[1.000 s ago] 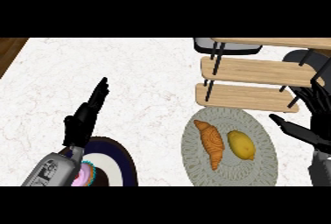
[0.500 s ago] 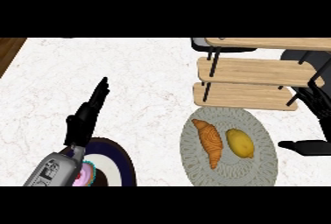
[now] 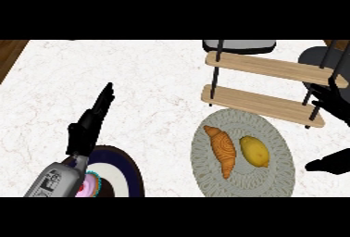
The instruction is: Pick the lemon from the placemat and place it in the tiered shelf
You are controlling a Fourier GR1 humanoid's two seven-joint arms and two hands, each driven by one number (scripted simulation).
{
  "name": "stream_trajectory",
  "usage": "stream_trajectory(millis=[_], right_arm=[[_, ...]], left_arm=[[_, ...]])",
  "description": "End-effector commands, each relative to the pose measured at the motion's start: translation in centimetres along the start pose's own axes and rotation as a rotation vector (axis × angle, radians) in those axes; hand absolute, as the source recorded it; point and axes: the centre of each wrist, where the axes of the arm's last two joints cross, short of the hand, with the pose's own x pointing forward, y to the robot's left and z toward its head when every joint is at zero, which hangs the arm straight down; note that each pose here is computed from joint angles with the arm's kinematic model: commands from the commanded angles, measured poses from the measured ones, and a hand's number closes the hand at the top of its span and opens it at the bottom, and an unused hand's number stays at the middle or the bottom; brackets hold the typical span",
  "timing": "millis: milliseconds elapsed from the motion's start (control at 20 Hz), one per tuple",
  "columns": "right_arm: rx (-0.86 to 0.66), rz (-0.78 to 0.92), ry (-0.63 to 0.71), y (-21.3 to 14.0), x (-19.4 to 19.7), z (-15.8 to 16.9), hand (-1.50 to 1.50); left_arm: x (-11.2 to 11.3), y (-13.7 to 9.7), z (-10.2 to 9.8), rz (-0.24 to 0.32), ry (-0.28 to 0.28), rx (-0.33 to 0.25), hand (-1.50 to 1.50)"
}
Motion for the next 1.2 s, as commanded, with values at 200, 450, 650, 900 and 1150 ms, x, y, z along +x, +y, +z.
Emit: stream_trajectory(millis=[200,450,650,900,1150], right_arm=[[0.11,0.351,0.08,0.5,7.6,1.3,-1.5],[0.1,0.362,0.09,1.6,10.3,2.4,-1.5],[0.096,0.333,0.087,5.7,10.1,3.8,-1.5],[0.065,0.356,0.091,6.0,10.1,3.9,-1.5],[0.057,0.362,0.113,8.1,10.5,4.4,-1.5]], left_arm=[[1.1,0.1,-0.3,0.007,-0.008,-0.016,0.0],[1.2,-1.1,0.0,-0.004,0.002,-0.005,0.0],[1.3,0.1,1.5,0.014,-0.014,-0.003,0.0],[0.6,3.0,-0.3,-0.007,-0.007,0.004,0.0],[1.1,0.8,-1.3,-0.014,0.008,0.004,0.0]])
